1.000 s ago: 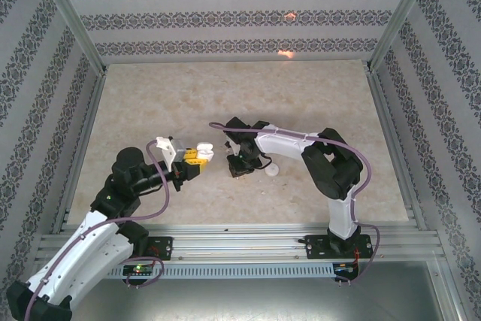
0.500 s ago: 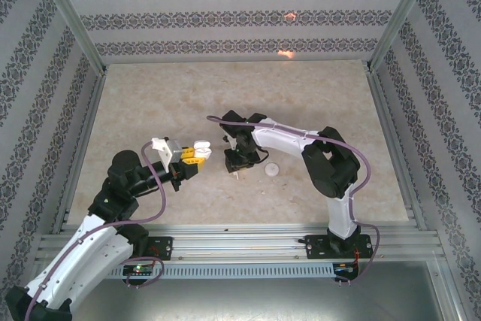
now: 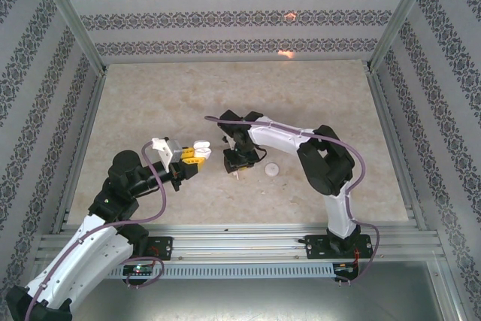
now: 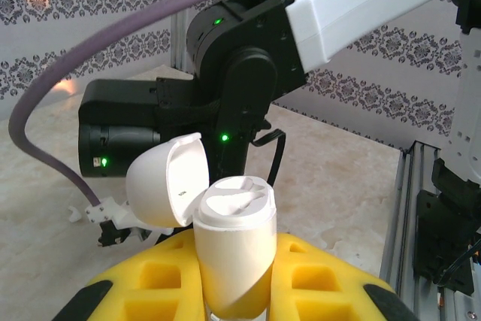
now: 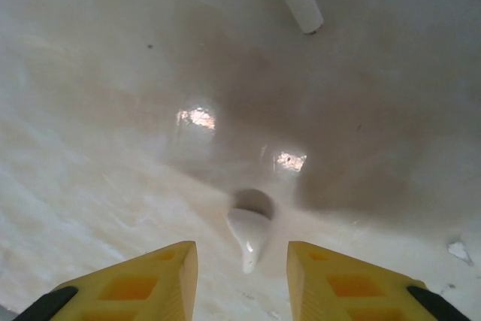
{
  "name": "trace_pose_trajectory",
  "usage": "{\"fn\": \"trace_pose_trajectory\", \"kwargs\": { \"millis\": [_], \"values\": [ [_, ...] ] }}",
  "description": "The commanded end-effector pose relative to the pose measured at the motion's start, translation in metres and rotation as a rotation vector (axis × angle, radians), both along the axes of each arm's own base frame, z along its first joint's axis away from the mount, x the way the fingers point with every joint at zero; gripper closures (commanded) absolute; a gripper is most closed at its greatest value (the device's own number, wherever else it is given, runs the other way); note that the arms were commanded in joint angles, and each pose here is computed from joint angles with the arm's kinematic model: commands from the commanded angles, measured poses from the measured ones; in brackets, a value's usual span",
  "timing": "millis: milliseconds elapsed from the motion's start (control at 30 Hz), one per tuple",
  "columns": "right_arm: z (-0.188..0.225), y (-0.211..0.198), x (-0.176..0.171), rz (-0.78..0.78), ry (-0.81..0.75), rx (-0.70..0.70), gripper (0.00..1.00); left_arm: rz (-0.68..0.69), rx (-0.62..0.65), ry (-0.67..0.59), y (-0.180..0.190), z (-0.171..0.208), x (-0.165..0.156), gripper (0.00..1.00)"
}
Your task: Insert wireless bluetooth earbuds into charging case
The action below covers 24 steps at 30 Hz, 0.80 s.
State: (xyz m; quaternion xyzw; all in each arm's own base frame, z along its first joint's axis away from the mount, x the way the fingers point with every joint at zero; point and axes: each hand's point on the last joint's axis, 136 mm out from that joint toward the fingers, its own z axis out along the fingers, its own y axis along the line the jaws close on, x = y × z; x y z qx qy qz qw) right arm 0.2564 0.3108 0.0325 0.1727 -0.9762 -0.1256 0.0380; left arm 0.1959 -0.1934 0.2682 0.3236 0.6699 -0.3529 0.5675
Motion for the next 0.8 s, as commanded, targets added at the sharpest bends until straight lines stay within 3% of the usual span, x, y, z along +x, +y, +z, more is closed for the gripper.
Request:
{"fn": "trace_pose_trajectory", "kwargs": {
  "millis": [0,767],
  "values": [
    [-0.007,-0.003,-0.002,0.024,0.015,-0.037,0.63,-0.006,-0.004,0.004,0.0,-0.004,-0.003,1.0],
    [-0.032,-0.01,-0.01,0.09,0.035,-0.225,0.7,0.015,0.007,0.018,0.006,-0.005,-0.01,1.0]
  ]
}}
